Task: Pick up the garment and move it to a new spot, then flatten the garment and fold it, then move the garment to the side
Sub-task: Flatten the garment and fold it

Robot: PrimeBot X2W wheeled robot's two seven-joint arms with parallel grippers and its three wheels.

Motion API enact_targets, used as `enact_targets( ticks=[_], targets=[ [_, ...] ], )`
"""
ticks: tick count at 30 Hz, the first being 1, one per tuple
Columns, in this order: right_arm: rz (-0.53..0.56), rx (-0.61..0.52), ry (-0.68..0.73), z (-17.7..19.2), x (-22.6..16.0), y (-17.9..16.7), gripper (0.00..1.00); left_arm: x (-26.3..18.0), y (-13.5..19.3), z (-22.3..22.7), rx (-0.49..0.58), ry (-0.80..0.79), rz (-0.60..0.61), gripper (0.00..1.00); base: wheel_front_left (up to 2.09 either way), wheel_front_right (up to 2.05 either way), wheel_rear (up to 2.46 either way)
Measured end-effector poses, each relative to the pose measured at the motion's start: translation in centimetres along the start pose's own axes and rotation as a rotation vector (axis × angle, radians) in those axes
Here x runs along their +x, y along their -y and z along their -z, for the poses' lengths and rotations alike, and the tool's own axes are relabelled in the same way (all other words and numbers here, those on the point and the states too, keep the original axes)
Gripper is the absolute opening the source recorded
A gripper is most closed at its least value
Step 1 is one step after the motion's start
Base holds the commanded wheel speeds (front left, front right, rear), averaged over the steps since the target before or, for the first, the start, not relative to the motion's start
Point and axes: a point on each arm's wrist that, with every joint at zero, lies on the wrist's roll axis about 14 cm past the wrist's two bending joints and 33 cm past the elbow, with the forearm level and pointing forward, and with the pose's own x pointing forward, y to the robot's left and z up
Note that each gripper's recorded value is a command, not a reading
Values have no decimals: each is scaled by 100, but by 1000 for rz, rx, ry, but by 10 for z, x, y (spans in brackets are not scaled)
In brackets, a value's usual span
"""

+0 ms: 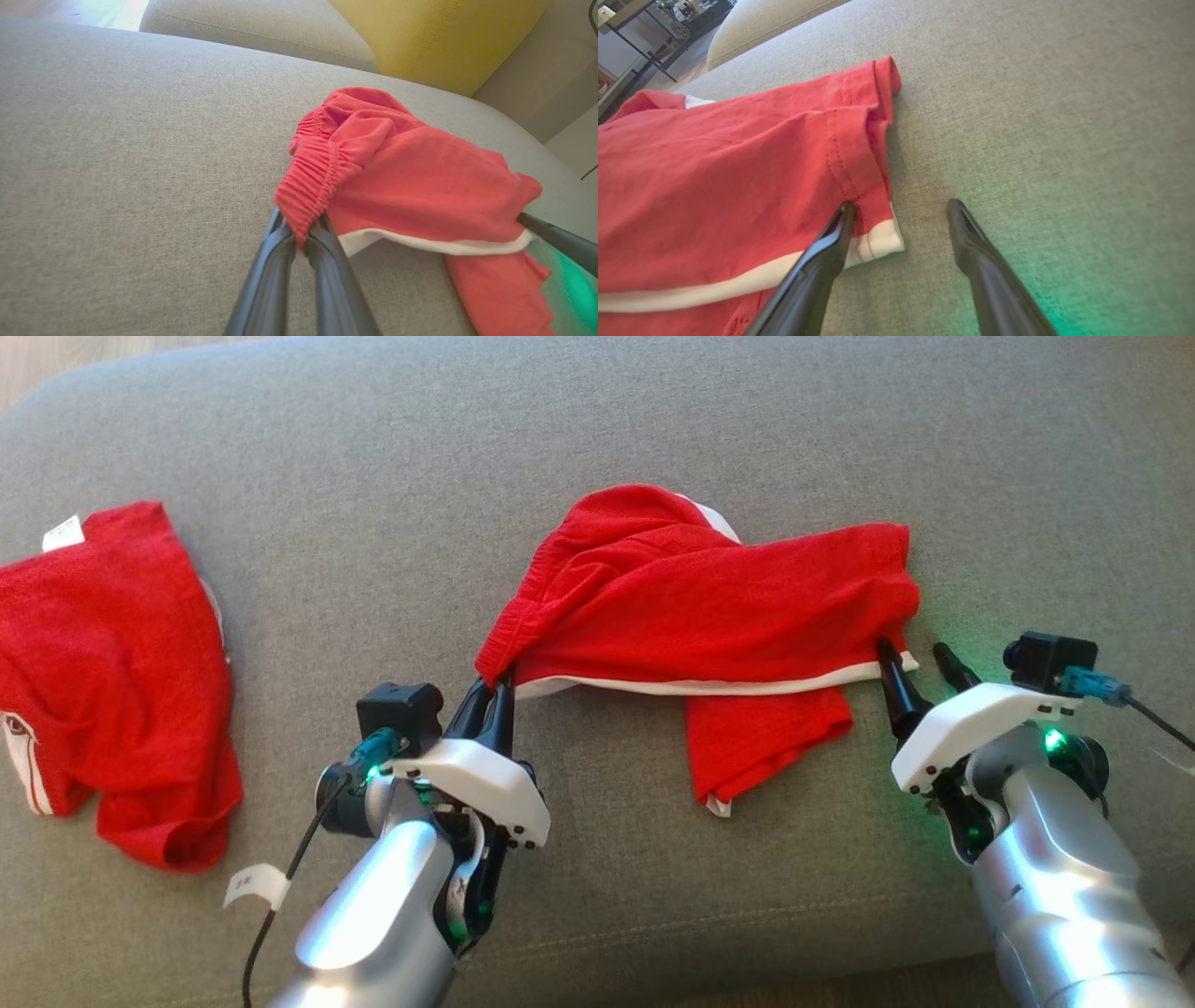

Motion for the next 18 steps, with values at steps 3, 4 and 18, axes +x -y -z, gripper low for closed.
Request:
enact_targets(
  ticks=[3,4,18],
  targets=[
    [-6,-17,-6,1,1,-1,36,0,1,-1,1,2,3,0,0,0,0],
    [-8,-20,-6,1,1,-2,18,0,1,-1,1,2,3,0,0,0,0],
    [-29,-21,47,-13,-15,-8,0,-5,6,-23,21,60,-2,0,0,0,0]
  ],
)
